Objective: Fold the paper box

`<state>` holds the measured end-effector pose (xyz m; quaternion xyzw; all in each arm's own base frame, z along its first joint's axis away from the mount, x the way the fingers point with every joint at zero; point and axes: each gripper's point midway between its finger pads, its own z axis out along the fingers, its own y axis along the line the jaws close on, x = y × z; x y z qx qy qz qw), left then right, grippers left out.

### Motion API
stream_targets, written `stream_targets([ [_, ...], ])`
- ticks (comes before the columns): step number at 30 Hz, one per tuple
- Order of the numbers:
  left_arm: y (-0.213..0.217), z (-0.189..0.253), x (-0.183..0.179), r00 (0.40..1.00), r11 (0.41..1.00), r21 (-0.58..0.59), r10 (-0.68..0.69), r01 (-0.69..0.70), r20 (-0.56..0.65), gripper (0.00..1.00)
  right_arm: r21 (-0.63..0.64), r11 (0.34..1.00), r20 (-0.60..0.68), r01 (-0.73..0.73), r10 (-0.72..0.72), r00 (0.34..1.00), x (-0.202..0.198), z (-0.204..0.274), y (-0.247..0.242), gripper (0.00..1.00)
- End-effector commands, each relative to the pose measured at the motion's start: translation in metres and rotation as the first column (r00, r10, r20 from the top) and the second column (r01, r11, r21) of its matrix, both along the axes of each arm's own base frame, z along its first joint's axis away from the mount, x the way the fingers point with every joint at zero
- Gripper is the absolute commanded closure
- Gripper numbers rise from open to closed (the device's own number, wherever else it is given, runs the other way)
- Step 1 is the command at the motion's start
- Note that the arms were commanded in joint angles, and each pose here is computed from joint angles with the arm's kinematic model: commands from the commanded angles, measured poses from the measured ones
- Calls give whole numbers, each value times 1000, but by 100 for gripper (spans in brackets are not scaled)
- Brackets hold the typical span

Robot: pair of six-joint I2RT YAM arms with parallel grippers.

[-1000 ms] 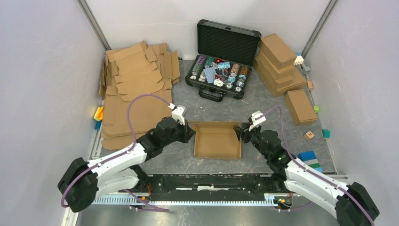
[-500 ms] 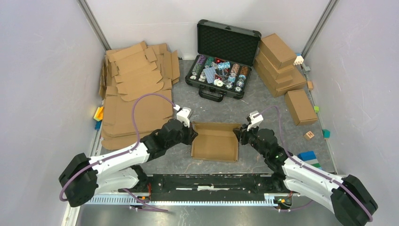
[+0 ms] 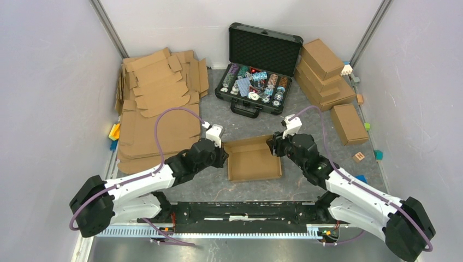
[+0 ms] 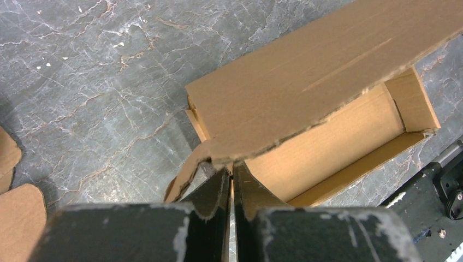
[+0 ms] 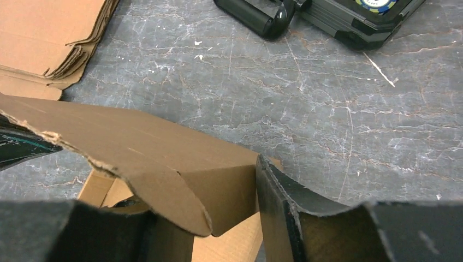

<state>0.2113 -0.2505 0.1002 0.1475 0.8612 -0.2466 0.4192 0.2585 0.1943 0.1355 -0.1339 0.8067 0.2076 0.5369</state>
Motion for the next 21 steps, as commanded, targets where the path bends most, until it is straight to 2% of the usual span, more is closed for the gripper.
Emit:
stream_targets([
  [1,-5,20,3,999,998,-61,30,-29,19,91,3,1000,5,9,-9,1000,1,20,1,55],
  [3,-5,21,3,999,997,-65,34,-33,19,91,-11,1000,-23,25,-26,999,2,21,0,56],
  [7,-5,22,4,999,997,-69,44,-42,19,91,-46,998,-107,30,-34,994,2,14,3,47],
  [10,-5,22,5,999,997,-68,50,-49,18,91,-71,996,-113,54,-62,992,5,14,-1,45],
  [14,-7,22,6,999,996,-67,52,-51,16,91,-106,987,-94,117,-127,987,6,8,-17,25],
  [18,-9,23,8,999,997,-66,48,-47,13,91,-136,982,-93,131,-144,985,3,3,-26,25],
  [21,-7,19,6,999,998,-44,44,-44,0,91,-155,978,-94,139,-155,983,0,1,-31,32],
])
